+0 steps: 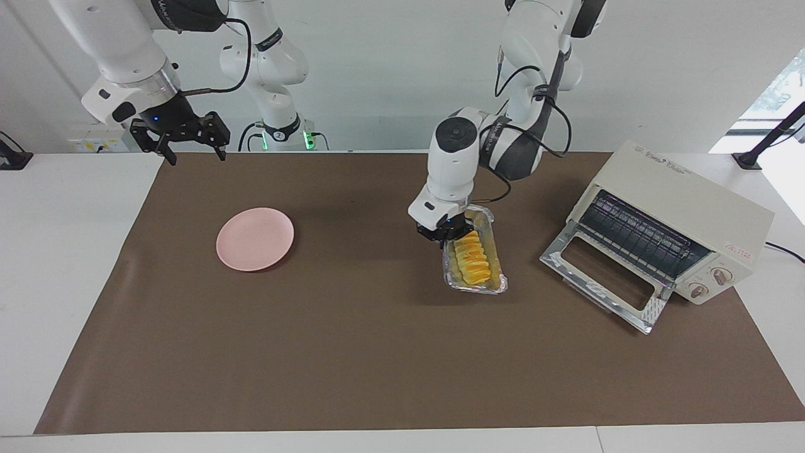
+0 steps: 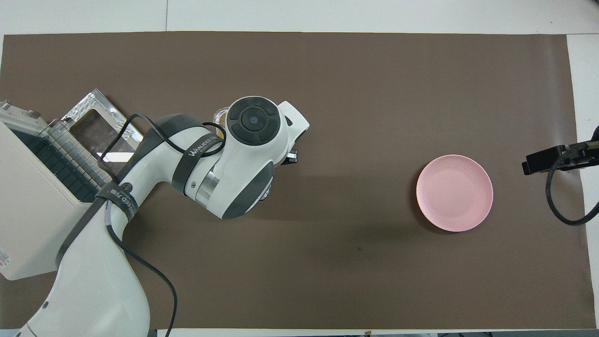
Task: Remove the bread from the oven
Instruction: 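Carry the foil tray out and set it on the table with the left gripper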
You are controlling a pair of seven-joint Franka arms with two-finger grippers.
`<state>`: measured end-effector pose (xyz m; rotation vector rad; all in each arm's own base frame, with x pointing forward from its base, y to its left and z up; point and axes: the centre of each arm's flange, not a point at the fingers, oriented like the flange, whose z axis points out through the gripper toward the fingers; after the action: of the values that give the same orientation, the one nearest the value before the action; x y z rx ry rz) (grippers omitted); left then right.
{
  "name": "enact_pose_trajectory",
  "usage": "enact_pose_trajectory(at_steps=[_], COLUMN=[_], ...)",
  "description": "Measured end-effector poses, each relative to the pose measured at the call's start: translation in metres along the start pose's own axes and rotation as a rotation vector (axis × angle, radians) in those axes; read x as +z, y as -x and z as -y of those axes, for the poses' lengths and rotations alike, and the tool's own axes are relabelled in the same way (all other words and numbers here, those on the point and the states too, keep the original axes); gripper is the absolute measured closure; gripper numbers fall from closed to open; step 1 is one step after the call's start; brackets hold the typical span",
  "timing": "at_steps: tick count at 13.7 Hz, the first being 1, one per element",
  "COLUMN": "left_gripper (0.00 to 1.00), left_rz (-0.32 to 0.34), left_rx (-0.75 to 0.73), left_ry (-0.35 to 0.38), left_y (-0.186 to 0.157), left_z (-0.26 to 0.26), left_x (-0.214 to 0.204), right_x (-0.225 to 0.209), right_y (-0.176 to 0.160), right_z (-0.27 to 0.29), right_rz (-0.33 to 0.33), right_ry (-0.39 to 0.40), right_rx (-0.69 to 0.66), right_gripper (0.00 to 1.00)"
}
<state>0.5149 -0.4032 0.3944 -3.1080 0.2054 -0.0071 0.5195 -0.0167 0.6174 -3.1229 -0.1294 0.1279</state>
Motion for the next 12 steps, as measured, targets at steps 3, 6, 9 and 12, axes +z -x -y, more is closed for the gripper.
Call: enact_pose_trajectory(at_steps=[3,6,9,12], left_gripper=[0.99,0.99,0.99,0.98], left_rz=[0.006,0.019,0.015,0.009], left_rx=[0.027,0.028,0.044,0.037], left_ry=[0.001,-0.005,0.001,0.002], left_y=[0.007,0.009,0.018,0.015], left_z=[-0.017,-0.014,-0.020,-0.017], left_x=[0.019,0.039,0.054,0.056], right_x=[0.000,0.000,0.000,0.000], right_y=[0.001,0.001,0.001,0.001], right_z=[-0.008,-0.008,-0.008,-0.008], right_rz=[0.000,0.000,0.000,0.000], right_ry=[-0.001,-0.001,-0.001,-0.001], right_rx=[0.015,0.015,0.015,0.014], right_gripper=[0.00,0.00,0.00,0.00])
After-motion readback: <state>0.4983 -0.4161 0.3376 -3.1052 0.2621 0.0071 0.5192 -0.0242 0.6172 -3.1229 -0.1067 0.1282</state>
